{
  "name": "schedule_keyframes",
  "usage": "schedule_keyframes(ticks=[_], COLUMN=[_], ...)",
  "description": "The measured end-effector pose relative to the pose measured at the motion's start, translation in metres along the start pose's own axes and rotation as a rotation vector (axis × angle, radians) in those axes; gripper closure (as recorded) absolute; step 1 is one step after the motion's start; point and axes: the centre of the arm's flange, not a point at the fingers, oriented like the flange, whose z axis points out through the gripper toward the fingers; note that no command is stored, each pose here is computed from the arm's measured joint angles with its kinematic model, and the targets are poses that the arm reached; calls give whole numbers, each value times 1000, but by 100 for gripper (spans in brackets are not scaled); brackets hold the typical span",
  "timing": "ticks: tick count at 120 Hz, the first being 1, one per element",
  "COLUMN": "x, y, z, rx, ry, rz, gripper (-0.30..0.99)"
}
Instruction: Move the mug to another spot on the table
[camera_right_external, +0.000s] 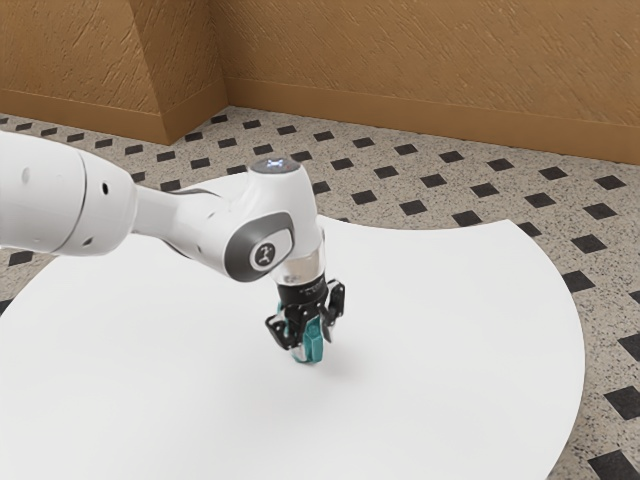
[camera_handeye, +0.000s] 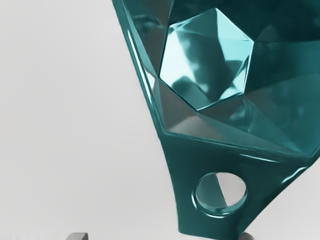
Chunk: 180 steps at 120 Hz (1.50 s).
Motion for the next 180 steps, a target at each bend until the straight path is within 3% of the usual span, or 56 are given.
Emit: schedule_keyframes(ticks=[52,88,164,180], x=[8,13,40,40], y=[5,16,23,23], z=[12,13,38,39], rx=[13,4,33,34], ry=[3,8,19,19], rz=[-102,-139,-213,-215], gripper=[44,32,23,31])
